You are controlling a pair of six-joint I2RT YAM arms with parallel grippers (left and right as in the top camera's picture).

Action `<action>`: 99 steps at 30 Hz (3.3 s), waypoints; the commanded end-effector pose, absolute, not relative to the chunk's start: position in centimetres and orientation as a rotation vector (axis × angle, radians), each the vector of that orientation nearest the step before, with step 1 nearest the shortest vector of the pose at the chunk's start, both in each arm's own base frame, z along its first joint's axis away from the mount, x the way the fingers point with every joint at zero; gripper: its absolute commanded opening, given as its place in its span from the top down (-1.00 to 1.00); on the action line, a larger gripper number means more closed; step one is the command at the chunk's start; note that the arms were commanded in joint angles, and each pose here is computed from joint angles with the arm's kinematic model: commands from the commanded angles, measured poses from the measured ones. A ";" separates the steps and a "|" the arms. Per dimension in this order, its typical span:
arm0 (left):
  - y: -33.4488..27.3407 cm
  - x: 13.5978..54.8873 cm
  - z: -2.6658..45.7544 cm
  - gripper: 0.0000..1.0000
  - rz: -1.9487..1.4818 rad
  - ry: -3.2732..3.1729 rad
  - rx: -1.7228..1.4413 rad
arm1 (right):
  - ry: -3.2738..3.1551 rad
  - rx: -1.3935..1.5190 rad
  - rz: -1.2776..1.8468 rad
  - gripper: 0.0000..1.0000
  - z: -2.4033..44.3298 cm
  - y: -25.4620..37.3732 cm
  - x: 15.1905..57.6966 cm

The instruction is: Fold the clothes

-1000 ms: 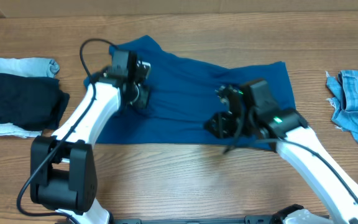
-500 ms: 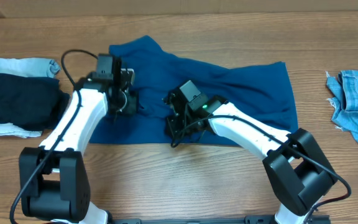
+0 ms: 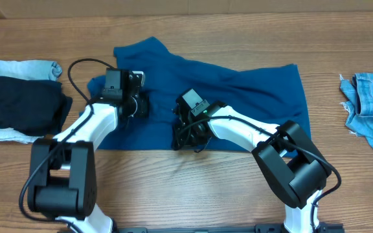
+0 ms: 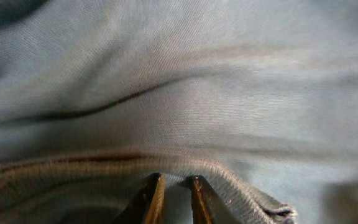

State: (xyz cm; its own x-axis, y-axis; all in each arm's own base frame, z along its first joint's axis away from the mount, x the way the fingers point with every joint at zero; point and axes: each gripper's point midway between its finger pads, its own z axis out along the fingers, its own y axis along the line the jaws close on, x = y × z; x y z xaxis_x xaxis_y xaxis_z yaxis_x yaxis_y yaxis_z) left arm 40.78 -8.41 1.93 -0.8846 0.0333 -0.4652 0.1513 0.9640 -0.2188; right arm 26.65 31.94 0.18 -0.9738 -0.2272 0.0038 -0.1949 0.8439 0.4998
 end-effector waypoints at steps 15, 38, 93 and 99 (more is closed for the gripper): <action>-7.3 45.3 5.9 0.57 -0.365 2.656 0.057 | -3.081 0.465 -0.889 0.92 8.8 30.7 27.4; 4.2 27.0 9.8 0.37 -0.207 2.909 -0.676 | -2.894 -1.163 -0.514 0.42 9.9 -3.0 28.3; 6.3 30.2 0.6 0.92 -0.075 2.827 -0.570 | -2.907 -1.349 -0.369 0.81 -1.0 -2.8 25.9; 6.8 29.9 0.6 0.92 -0.034 2.835 -0.578 | -2.838 -1.652 0.185 0.86 -1.3 -9.9 23.7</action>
